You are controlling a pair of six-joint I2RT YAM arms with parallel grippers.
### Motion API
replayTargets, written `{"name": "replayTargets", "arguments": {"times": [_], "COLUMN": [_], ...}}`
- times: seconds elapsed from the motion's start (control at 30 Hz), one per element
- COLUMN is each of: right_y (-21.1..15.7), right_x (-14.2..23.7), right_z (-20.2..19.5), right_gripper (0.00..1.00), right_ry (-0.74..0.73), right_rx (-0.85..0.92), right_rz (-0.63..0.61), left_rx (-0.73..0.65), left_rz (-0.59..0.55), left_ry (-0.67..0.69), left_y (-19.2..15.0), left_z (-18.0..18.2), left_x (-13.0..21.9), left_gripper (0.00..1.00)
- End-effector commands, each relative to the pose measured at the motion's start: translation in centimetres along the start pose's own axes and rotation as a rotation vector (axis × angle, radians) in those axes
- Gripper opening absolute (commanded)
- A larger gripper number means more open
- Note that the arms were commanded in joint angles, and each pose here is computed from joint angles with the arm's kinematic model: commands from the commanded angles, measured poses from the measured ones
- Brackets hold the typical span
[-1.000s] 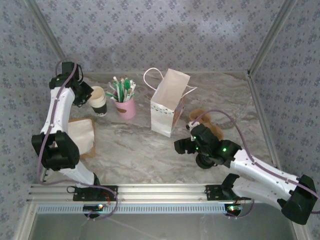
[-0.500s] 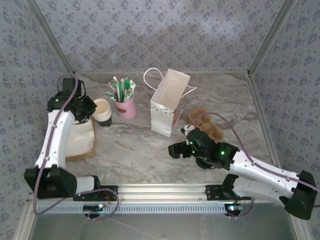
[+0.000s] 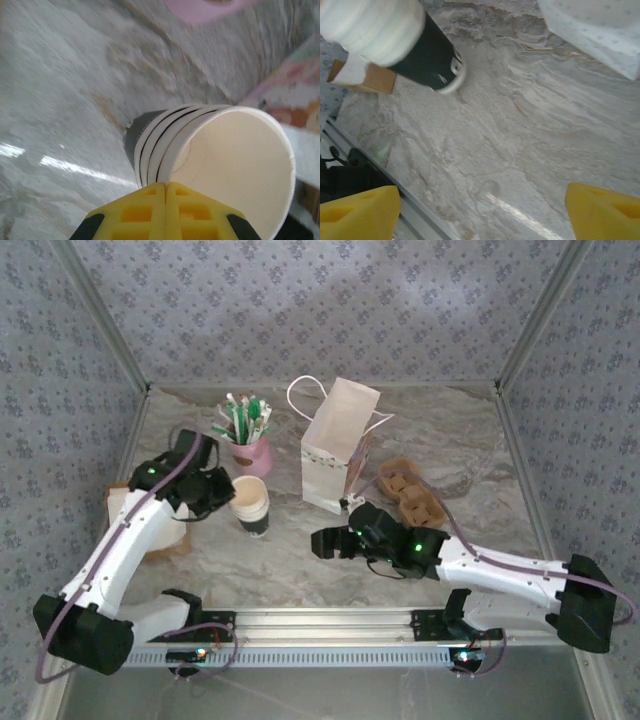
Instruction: Pack the takeout coffee
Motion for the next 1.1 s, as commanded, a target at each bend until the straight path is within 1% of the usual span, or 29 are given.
{"name": "replayTargets", "arguments": {"times": [0.0,0.13,0.23,0.33,0.43,0.57,0.83,1.07], "right_y": [1.1,1.5,1.9,2.2,2.4,2.5,2.5,2.6], "right_x": [-0.5,-0.8,-0.9,-1.1,-1.5,-2.3,-4.5,-5.7], "right_z": [2.4,3.1,3.6,3.9,3.9,3.9,4.1,4.4], "right_gripper": [0.85,0.81,0.75,0.7,0.62,0.54,0.49,0.48], "right_ry": [0.106,0.169,0.201,0.222,0.24,0.279,0.327,0.37], "right_rx": [-0.09,-0.146,-0.17,-0.189,-0.215,-0.253,-0.307,-0.338], "right_rz": [-0.047,-0.075,-0.092,-0.096,-0.093,-0.087,-0.062,-0.045], "left_rx": [-0.008,-0.03,-0.037,-0.047,-0.057,-0.064,-0.071,-0.074], "left_rz": [-0.011,-0.001,0.008,-0.007,-0.019,-0.006,-0.006,-0.002], "left_ry": [-0.037,-0.034,-0.03,-0.022,-0.025,-0.024,-0.034,-0.034], "left_y": [-1.4,-3.2,-4.0,-4.0,-3.9,-4.1,-4.4,-4.5], "left_z": [-1.8,-2.2,-2.2,-2.1,-2.1,-2.1,-2.1,-1.9], "left_x": [0.6,0.3,0.0,0.1,0.1,-0.5,-0.6,-0.9], "left_gripper": [0.0,0.0,0.0,0.0,0.0,0.0,0.0,0.0]}}
Point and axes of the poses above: each hand's point on the last joint's axis, 136 mm out from that joint toward the fingers, its own x axis back along the fingers, its own z axis along the line the jaws close on, y = z × x, the point moved 3 cm from there along x, back along the fingers, and after that the axes turned 5 degrees about -x, right-handed, at the moved point
